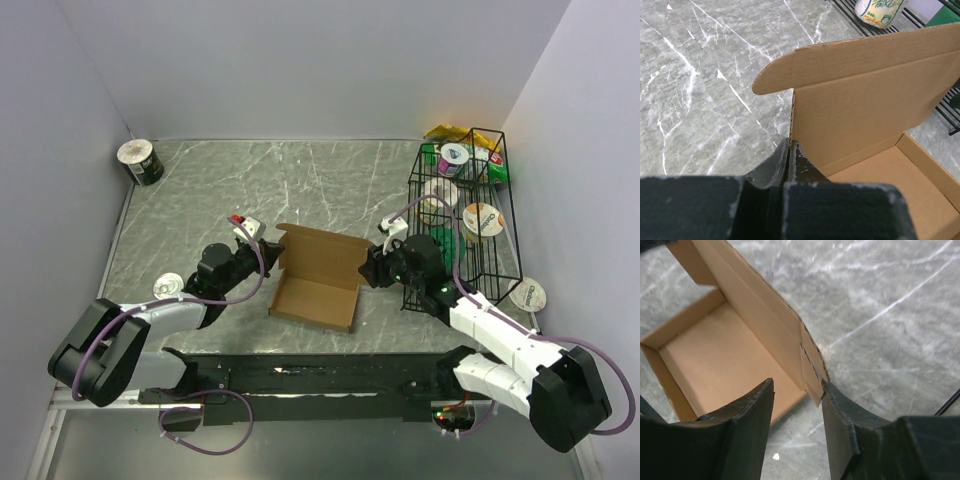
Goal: Fold the paper box
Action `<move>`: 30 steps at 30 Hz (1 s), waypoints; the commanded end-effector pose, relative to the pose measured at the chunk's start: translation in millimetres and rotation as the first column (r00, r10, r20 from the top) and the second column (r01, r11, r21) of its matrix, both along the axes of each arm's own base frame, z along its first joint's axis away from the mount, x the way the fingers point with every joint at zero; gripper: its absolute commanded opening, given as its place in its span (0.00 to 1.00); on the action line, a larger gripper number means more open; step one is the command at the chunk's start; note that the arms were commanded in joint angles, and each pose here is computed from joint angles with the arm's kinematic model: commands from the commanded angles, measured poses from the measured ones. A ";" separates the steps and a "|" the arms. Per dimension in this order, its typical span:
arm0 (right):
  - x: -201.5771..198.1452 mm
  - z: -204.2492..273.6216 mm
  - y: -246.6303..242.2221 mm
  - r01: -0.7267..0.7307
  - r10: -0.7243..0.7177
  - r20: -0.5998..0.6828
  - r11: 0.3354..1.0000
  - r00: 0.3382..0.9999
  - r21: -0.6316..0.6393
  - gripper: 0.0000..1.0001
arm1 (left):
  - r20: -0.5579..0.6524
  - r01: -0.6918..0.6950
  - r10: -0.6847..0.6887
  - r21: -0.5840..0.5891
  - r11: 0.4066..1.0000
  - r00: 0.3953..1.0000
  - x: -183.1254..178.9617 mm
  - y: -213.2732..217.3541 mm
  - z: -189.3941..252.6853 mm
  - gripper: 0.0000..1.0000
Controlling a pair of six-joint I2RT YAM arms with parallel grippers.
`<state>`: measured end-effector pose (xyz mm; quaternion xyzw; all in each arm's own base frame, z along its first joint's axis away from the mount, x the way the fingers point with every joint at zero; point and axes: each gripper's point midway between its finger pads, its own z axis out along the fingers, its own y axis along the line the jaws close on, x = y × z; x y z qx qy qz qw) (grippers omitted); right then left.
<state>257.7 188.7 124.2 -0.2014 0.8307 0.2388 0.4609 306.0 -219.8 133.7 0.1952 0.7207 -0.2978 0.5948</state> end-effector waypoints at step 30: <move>20.1 27.3 24.0 0.388 -0.389 0.170 0.921 0.906 0.041 0.00 | 0.020 -0.181 0.185 -0.121 0.976 0.983 -16.9 -5.1 6.8 0.01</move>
